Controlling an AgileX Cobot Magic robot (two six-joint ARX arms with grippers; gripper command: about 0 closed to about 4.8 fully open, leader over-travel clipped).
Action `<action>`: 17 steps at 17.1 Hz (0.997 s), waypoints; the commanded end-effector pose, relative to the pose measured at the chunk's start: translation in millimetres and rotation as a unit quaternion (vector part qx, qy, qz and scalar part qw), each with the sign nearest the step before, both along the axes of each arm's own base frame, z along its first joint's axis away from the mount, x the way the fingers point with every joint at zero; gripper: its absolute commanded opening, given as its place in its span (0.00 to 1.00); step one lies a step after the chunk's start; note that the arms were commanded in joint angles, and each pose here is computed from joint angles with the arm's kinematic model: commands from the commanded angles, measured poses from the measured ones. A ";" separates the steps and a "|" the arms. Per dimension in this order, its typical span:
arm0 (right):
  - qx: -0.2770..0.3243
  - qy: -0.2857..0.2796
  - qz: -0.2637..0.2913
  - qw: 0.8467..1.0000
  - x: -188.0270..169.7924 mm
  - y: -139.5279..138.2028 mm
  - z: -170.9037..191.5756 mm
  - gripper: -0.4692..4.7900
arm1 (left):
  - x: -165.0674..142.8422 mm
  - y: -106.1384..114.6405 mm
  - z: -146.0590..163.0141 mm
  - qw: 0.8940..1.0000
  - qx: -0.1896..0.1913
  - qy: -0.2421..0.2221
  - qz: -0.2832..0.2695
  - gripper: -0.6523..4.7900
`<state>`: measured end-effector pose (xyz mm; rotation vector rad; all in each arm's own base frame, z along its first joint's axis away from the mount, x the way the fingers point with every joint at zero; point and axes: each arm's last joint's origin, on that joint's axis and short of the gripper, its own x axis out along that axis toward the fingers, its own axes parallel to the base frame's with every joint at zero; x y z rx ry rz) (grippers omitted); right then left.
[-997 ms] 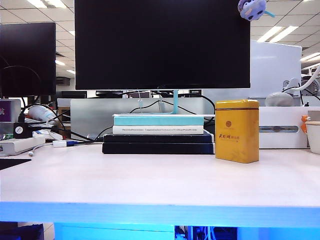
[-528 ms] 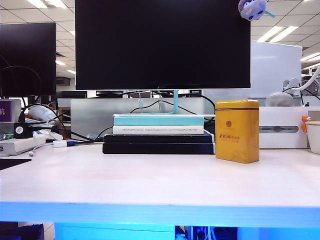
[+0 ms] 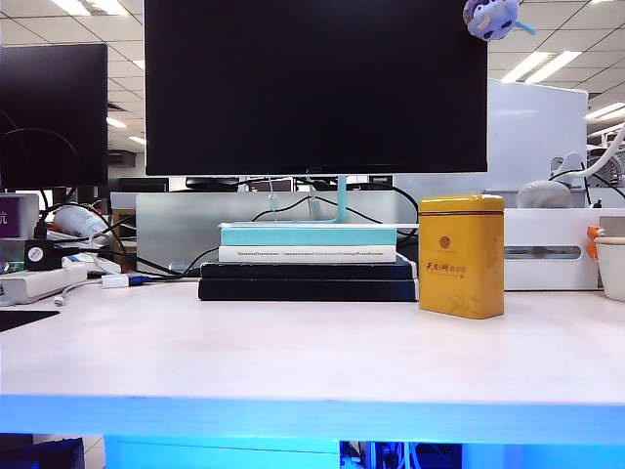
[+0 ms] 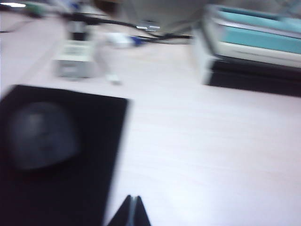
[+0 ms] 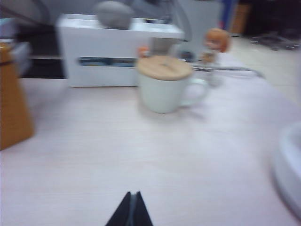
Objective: Place the black mouse on the black mouse pad.
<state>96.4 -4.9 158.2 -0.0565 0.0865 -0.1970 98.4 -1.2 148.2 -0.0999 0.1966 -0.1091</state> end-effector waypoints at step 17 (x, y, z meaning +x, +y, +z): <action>0.003 0.026 0.018 0.999 0.2 1.0 -7.2 0.09 | -1.4 -14.3 -1.4 0.999 0.011 0.007 -0.031 0.11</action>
